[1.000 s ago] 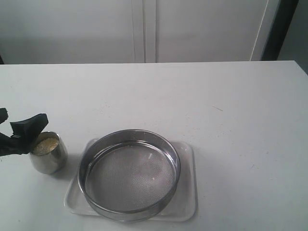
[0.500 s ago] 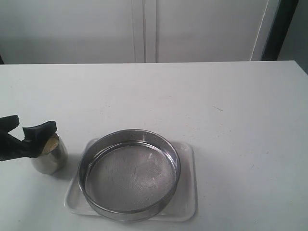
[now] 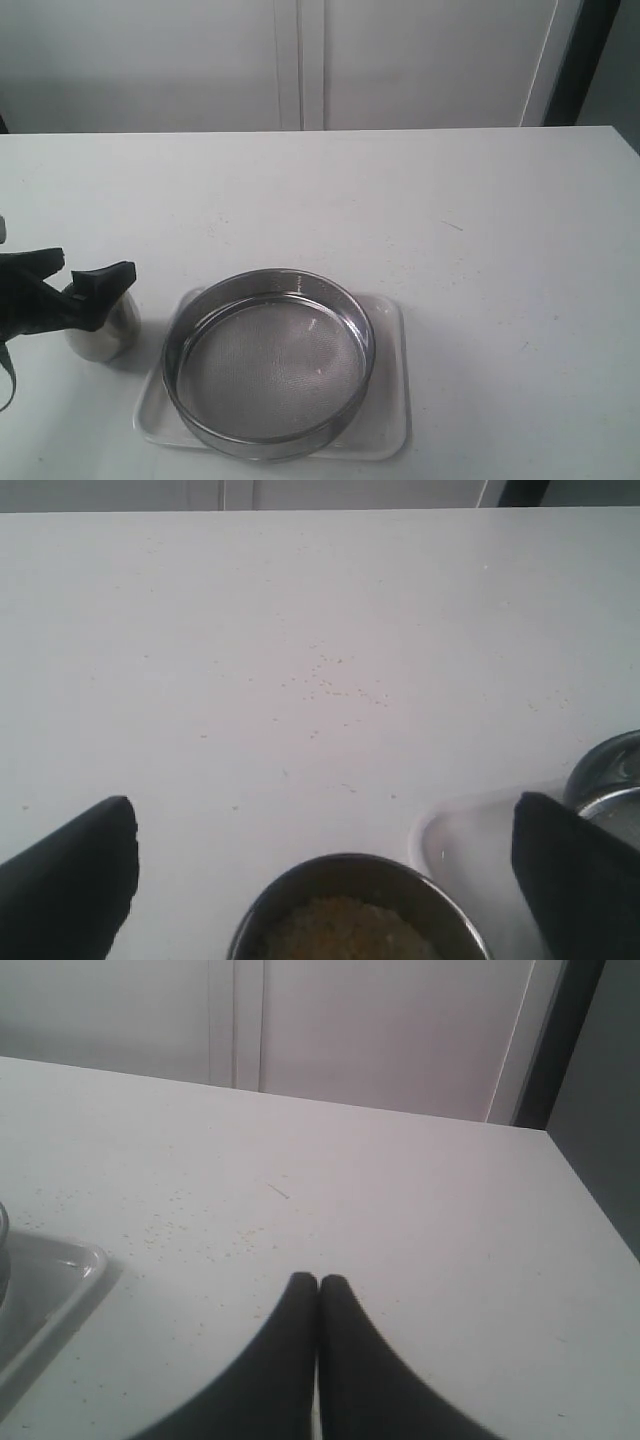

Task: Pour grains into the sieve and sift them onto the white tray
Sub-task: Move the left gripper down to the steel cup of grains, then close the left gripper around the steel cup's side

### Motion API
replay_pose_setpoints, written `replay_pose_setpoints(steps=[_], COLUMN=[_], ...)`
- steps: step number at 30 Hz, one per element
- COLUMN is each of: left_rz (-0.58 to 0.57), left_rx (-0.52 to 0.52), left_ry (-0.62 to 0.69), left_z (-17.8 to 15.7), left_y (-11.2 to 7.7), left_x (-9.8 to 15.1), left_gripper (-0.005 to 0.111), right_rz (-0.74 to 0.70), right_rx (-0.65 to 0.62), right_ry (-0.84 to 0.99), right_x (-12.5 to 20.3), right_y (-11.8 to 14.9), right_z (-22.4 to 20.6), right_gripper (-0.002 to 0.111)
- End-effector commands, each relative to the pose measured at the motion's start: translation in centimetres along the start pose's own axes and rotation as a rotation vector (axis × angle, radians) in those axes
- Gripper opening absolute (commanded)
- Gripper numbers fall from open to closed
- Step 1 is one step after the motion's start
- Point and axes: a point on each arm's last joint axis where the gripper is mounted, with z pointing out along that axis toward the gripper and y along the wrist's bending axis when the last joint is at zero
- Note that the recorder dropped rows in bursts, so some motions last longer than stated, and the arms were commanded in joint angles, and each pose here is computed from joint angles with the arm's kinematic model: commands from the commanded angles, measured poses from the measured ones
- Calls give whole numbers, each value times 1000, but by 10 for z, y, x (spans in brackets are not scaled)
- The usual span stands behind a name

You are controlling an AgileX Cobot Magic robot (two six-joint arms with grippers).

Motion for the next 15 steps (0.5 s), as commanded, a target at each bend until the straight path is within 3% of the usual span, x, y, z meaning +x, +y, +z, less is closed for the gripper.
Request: replay_pose_setpoints(steps=[1,9,15], left_rz=[21,19,66], left_rx=[23,36,62], left_ry=[-9,29,85], left_z=[8,19,27], left_y=[1,5,-3], left_x=[-3,4,10], left_gripper=[105,105,105], right_rz=[-12,-12,-12], right_rx=[2,2,2], right_ry=[-11,-11,-11], right_x=[1,1,1], right_y=[0,0,0], right_z=[0,0,0], right_gripper=[0,0,0])
